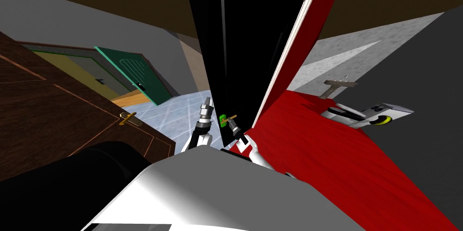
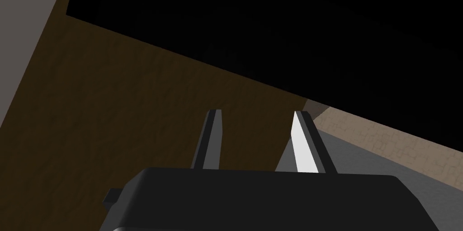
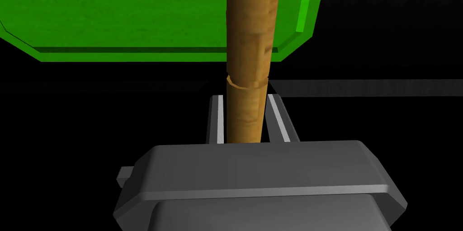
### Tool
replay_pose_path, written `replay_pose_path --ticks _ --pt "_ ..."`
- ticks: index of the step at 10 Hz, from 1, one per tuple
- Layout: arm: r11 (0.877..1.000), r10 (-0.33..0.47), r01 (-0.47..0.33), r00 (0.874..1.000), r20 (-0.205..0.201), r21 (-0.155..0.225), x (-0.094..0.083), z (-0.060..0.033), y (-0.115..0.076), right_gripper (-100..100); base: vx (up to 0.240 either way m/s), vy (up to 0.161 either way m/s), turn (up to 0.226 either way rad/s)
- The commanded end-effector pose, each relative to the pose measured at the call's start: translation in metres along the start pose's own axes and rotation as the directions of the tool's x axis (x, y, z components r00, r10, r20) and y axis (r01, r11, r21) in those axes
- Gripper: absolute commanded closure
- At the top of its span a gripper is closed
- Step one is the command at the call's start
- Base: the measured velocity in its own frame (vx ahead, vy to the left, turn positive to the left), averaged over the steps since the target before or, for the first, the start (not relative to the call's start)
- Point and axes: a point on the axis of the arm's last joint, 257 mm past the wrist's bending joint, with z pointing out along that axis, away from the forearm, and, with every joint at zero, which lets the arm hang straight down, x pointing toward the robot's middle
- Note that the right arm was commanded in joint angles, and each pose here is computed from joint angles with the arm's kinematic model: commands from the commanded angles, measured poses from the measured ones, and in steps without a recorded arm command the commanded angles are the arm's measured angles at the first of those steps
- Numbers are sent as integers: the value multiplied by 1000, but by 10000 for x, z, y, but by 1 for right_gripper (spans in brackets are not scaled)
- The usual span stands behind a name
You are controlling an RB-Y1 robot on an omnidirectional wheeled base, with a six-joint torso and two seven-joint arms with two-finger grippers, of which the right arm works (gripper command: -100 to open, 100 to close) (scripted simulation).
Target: Push the door open
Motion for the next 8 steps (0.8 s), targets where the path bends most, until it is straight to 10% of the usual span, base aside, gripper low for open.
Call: replay_pose_path --ticks 1,8 --pt "1000 -8 8 999 35 -1 -205 -12 7 100 17 122 85" --pt "1000 -24 24 988 151 6 -856 -126 -5 100 30 103 64"
